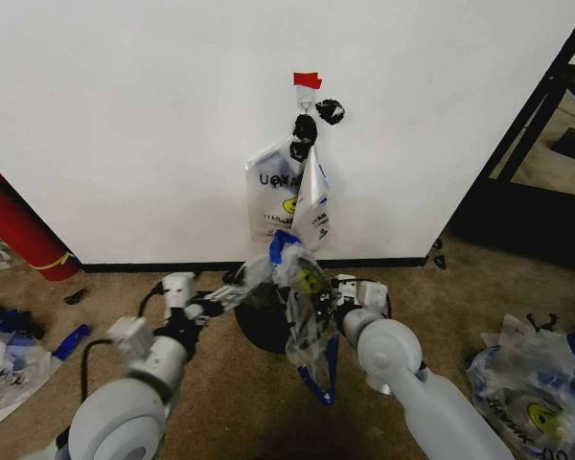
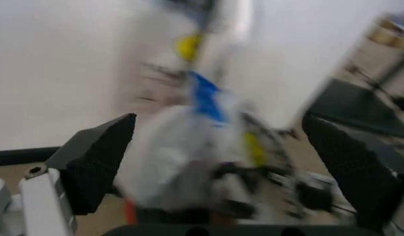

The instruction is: Pick up the garbage bag from the wall and place it over the trash bin.

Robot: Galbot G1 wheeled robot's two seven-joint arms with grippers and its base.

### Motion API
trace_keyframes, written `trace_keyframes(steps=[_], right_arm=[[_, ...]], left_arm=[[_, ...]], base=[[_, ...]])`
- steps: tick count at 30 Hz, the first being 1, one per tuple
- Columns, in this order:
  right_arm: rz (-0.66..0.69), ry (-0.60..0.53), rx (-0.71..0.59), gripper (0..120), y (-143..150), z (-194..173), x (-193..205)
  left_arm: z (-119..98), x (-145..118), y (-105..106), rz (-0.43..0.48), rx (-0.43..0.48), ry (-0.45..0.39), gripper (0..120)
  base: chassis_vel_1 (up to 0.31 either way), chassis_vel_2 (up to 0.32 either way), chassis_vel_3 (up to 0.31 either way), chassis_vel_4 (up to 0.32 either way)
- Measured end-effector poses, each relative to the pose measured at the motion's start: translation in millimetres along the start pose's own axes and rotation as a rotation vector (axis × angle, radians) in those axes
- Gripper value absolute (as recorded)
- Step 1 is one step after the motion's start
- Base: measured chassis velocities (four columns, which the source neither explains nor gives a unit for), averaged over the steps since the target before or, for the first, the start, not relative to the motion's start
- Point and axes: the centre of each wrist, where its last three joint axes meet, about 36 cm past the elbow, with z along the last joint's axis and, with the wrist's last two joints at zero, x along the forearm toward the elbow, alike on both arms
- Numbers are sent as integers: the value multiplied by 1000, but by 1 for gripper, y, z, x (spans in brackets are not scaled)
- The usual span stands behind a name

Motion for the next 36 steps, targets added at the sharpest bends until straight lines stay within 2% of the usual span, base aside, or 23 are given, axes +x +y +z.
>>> trace_keyframes(steps=[6, 9, 13, 22, 28, 29, 35, 36], right_arm=[[47, -52, 48, 0, -2, 10, 2], [69, -76, 75, 0, -4, 14, 4], [84, -94, 89, 0, -10, 15, 10], [92, -93, 88, 0, -15, 18, 17], [91, -93, 83, 0, -15, 18, 20], [91, -93, 83, 0, -15, 18, 20], [93, -87, 81, 0, -16, 20, 21], [93, -87, 81, 0, -16, 20, 21]], left_arm=[[-24, -14, -12, 99, 5, 84, 97], [-38, -34, -20, 130, 13, 122, 95], [-28, -63, -25, 126, -9, 205, 93], [-4, -94, -27, 92, -30, 302, 84], [11, -110, -23, 54, -53, 325, 59], [11, -110, -23, 54, -53, 325, 59], [16, -115, -22, 40, -51, 335, 35], [16, -115, -22, 40, -51, 335, 35]], base=[[0, 0, 0, 0], [0, 0, 0, 0], [0, 0, 0, 0], [0, 0, 0, 0], [0, 0, 0, 0], [0, 0, 0, 0], [0, 0, 0, 0], [0, 0, 0, 0]])
